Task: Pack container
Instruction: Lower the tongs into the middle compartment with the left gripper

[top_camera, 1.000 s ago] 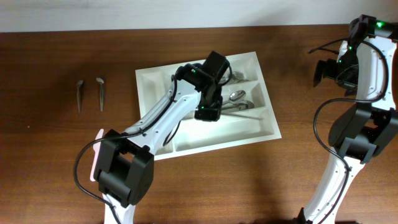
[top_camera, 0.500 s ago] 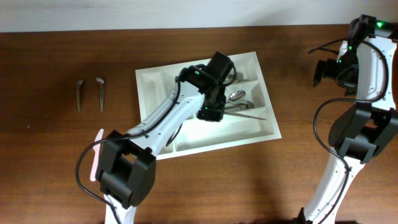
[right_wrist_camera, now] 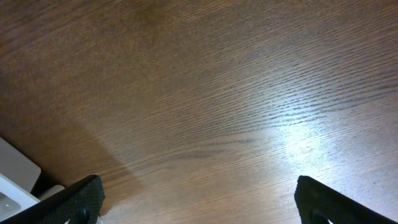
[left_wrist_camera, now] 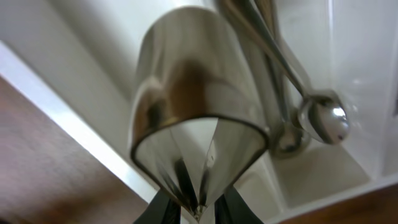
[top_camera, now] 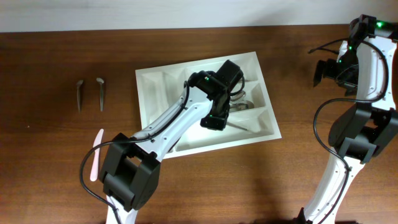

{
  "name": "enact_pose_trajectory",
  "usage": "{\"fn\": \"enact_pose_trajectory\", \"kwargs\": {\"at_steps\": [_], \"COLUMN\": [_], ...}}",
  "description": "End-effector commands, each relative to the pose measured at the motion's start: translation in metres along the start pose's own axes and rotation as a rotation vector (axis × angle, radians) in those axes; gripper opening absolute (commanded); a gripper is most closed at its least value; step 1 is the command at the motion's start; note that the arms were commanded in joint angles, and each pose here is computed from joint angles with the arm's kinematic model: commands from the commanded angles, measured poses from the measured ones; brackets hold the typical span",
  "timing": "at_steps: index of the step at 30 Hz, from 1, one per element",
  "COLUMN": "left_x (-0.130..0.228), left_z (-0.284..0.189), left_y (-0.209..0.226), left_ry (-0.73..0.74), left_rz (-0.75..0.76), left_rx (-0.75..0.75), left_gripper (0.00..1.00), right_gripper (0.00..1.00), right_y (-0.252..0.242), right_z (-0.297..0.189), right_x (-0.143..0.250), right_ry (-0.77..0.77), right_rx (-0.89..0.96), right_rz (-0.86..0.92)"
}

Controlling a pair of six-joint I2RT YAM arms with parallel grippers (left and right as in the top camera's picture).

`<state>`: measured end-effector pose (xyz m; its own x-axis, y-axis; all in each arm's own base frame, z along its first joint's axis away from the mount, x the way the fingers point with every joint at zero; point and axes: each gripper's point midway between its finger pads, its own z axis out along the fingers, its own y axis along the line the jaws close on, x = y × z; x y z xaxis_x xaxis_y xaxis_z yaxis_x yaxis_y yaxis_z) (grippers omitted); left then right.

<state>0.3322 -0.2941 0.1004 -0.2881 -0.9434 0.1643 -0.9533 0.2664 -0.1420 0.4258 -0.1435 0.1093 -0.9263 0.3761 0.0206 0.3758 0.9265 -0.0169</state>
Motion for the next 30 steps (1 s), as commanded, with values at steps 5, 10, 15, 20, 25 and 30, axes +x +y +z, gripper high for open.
{"fn": "enact_pose_trajectory", "kwargs": {"at_steps": [5,10,15,20,25,30], "left_x": [-0.003,0.002,0.009,0.015,0.015,0.009], "left_z": [0.000,0.000,0.004,0.018,0.024,0.025], "left_y": [-0.001,-0.007,-0.028,-0.034,-0.029,-0.023], "left_ry": [-0.005,0.018,0.021,0.048,0.051,0.019], "left_rz": [-0.015,-0.012,0.005,0.009,0.008,0.004], "left_rx": [-0.005,0.016,0.105,0.110,0.083,0.057], "left_gripper": [0.02,0.02,0.02,0.02,0.02,0.06], "right_gripper": [0.99,0.99,0.99,0.99,0.99,0.99], "right_y": [0.003,0.003,0.003,0.003,0.003,0.003], "right_z": [-0.001,-0.001,-0.001,-0.001,-0.001,-0.001], "right_x": [0.001,0.001,0.001,0.001,0.001,0.001], "right_ry": [-0.001,-0.001,-0.002,-0.001,-0.002,-0.002], "right_rx": [-0.008,-0.008,-0.008,-0.008,-0.008,-0.008], "right_rz": [-0.012,-0.012,-0.011,-0.012,-0.012,-0.012]}}
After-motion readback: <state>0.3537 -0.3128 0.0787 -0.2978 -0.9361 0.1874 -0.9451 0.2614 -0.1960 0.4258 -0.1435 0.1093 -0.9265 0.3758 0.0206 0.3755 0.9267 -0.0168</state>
